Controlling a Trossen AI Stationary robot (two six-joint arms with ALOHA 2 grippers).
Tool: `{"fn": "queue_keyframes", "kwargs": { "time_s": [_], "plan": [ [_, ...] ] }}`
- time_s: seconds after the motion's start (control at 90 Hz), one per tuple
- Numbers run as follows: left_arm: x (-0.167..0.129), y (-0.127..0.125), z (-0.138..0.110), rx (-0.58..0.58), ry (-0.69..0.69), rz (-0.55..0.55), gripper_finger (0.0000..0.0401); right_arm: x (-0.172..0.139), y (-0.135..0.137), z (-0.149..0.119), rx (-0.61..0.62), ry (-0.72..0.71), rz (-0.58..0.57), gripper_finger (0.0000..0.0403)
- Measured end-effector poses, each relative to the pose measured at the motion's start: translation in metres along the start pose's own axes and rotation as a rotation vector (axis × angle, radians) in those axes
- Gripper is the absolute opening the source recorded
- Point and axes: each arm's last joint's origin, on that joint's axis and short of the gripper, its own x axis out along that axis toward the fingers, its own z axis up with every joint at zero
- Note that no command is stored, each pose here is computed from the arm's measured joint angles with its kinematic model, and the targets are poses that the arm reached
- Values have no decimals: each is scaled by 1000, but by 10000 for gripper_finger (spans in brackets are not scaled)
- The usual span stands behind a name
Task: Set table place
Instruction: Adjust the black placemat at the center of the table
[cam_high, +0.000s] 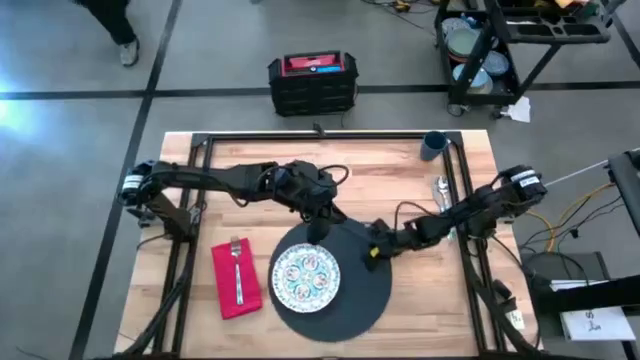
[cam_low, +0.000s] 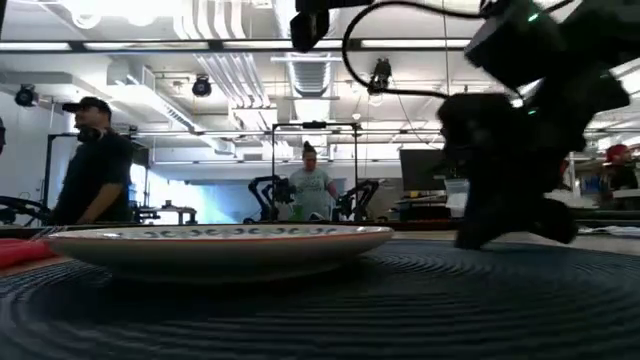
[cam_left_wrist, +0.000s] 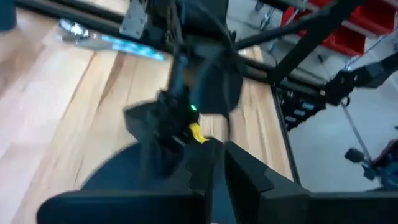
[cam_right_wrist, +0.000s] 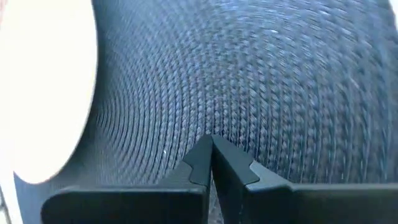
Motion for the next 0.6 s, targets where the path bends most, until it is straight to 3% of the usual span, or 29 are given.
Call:
{"fn": "queue_keyframes", "kwargs": {
  "time_s": [0.344, 0.6],
  "plan": [
    [2, 4, -12, 53, 92, 27, 25, 0, -26, 45, 65, -89, -83, 0],
    [1, 7, -17, 108, 149, 42, 23, -1, -29, 48, 69, -96, -101, 0]
  ]
}}
